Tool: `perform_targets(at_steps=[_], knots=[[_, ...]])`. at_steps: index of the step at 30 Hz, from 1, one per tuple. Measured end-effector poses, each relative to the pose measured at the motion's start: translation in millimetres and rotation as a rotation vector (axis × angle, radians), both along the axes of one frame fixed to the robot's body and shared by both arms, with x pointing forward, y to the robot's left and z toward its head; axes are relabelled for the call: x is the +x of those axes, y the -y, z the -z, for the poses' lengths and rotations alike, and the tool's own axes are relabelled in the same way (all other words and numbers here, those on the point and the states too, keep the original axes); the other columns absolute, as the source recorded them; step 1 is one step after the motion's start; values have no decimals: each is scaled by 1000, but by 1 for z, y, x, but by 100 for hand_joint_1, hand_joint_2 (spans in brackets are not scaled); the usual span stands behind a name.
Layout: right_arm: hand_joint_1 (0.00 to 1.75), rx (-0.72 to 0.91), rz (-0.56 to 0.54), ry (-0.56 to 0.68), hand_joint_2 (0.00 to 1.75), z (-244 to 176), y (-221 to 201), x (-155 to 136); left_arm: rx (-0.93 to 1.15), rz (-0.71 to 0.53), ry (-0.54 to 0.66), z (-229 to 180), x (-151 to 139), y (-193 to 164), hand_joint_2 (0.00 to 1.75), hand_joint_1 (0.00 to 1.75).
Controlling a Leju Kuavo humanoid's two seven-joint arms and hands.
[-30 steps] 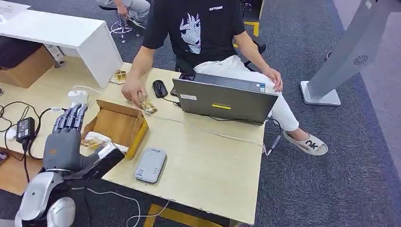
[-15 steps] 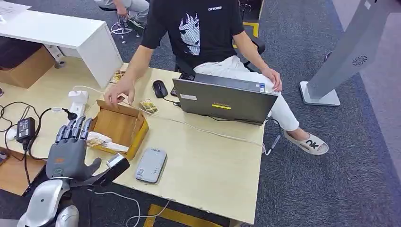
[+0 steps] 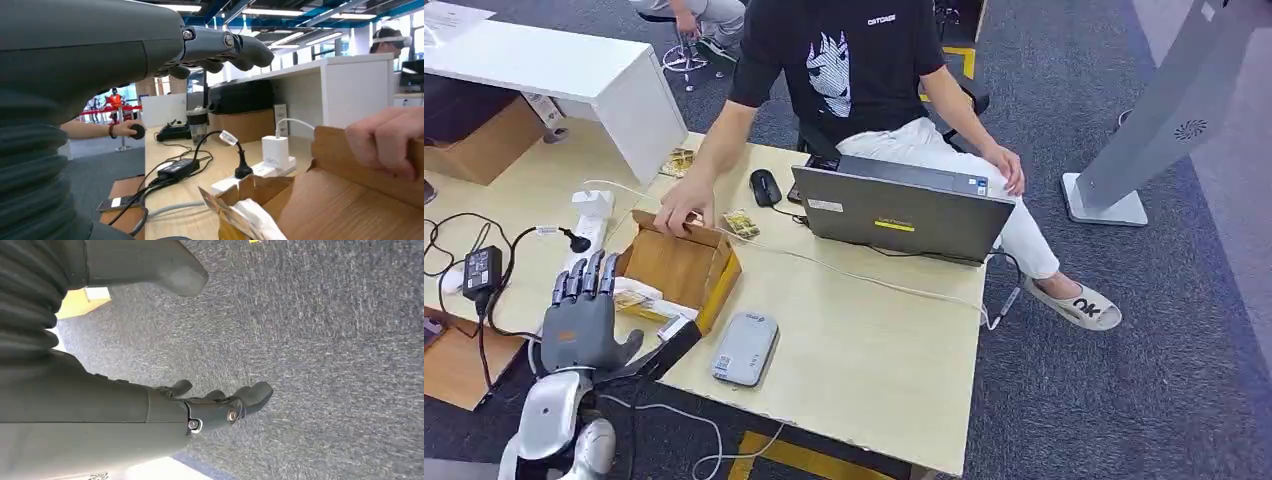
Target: Pass the card to the sensor for recognition and then transmit it.
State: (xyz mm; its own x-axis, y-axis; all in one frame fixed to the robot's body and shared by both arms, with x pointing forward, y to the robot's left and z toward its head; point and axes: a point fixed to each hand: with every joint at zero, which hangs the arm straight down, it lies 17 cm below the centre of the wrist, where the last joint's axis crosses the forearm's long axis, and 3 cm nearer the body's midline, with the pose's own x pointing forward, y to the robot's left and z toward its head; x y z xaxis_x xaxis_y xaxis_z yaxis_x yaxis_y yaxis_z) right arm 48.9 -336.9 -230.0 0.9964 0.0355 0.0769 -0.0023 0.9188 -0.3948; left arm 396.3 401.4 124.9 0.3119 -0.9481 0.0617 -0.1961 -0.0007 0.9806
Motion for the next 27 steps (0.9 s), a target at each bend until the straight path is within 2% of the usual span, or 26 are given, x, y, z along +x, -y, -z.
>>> perform_targets(at_steps=[19,20,21,22,27], knots=[[0,7,-94,-29,175,6,-1,-10,-14,-4,-155,67,10,-18,175,2],[0,7,-96,-29,175,6,-1,-11,-15,-2,-158,69,11,-18,175,19],[0,6,-98,-29,175,6,0,-11,-17,-1,-160,69,12,-18,175,65],[0,4,-102,-31,175,6,1,-12,-19,-1,-162,70,13,-17,175,91],[0,2,-97,-33,175,8,5,-15,-19,12,-174,75,17,-17,175,91]])
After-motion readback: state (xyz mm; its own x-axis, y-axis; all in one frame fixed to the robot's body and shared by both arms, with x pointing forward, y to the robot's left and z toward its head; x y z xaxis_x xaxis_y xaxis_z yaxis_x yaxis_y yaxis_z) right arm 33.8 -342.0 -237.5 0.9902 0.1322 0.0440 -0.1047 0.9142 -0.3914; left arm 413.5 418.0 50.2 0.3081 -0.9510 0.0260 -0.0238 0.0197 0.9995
